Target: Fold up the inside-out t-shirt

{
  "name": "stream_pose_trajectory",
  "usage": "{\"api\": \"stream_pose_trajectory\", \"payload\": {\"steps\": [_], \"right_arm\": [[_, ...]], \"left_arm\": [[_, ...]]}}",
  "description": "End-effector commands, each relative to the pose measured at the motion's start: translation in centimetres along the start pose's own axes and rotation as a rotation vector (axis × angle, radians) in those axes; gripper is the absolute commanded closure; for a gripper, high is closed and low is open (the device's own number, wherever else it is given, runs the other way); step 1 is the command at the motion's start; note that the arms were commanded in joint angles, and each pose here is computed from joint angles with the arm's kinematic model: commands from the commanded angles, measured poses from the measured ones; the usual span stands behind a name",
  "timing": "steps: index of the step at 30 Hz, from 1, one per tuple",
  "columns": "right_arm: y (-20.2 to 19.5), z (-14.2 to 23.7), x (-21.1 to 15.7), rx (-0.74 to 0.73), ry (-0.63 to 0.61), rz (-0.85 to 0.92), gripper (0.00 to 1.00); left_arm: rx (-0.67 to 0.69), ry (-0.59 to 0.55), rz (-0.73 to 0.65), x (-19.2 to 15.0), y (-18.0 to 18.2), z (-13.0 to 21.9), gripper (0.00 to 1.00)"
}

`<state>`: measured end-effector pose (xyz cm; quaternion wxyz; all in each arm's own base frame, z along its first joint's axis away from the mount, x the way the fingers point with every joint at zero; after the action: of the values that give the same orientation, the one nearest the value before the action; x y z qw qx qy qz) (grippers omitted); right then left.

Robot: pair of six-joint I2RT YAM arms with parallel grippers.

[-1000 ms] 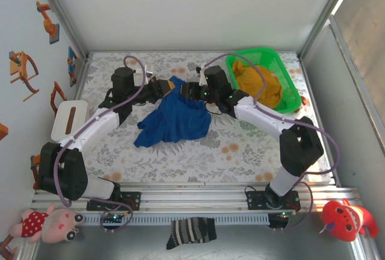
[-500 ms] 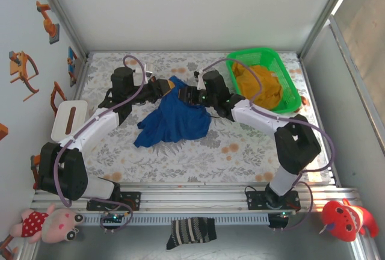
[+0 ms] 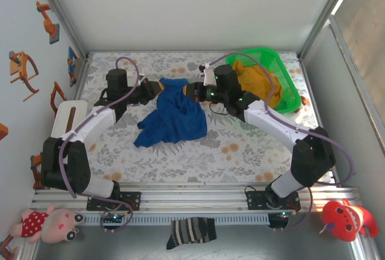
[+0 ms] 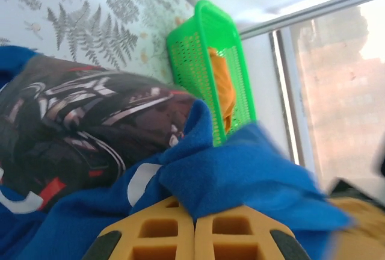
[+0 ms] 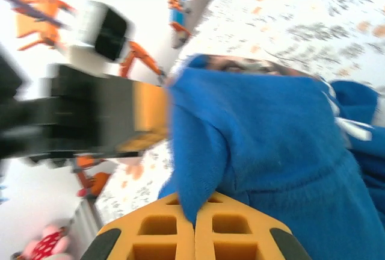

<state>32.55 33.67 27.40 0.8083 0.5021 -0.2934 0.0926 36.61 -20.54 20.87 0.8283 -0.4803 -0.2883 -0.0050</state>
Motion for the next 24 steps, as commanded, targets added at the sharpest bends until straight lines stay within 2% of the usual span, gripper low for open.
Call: {"api": "stream_pose_trajectory", "payload": {"steps": [1,2,3,5,8,12,16,21,24], "right_arm": [[4.8,2.1,1.4,0.215,-0.002,0.075,1.00],[5.0,2.3,1.3,0.259,0.005,0.070,1.00],[5.3,2.5,1.4,0.313,0.002,0.067,1.00],[4.8,2.8,1.9,0.376,-0.022,0.027,1.00],[3.0,2.9,2.6,0.386,-0.054,-0.036,1.00],[1.1,2.4,2.6,0.357,-0.056,-0.077,1.00],[0.3,1.9,2.4,0.341,-0.054,-0.095,1.00],[-0.2,1.7,2.2,0.327,-0.053,-0.112,1.00],[-0.6,1.6,2.1,0.318,-0.055,-0.119,1.00]], "left_arm": [[0.146,0.018,0.007,-0.1,4.9,-0.9,0.78],[0.157,0.030,0.005,-0.2,5.3,-1.2,0.62],[0.162,0.037,0.004,-0.3,5.6,-1.4,0.52],[0.164,0.038,-0.010,-0.4,5.5,-1.2,0.42],[0.166,0.024,-0.051,-0.9,4.3,0.1,0.35],[0.179,0.005,-0.134,-2.3,1.7,2.0,0.34],[0.146,-0.016,-0.230,-3.9,-1.7,2.6,0.38],[0.024,-0.009,-0.294,-5.1,-5.8,1.4,0.48],[-0.003,0.011,-0.321,-5.2,-6.8,0.2,0.56]]}}
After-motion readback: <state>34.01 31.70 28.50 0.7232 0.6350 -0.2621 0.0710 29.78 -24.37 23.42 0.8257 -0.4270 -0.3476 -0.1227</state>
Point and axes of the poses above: each hand's point on the last joint's axis, 136 mm out from that joint toward the fingers, its own z axis back along the fingers, its own y axis along the line the jaws close on, x = y × z, the point moved 1 cm from there along z, back along the fingers, and after that the axes turned 8 degrees about -z, right-handed, at the moved point
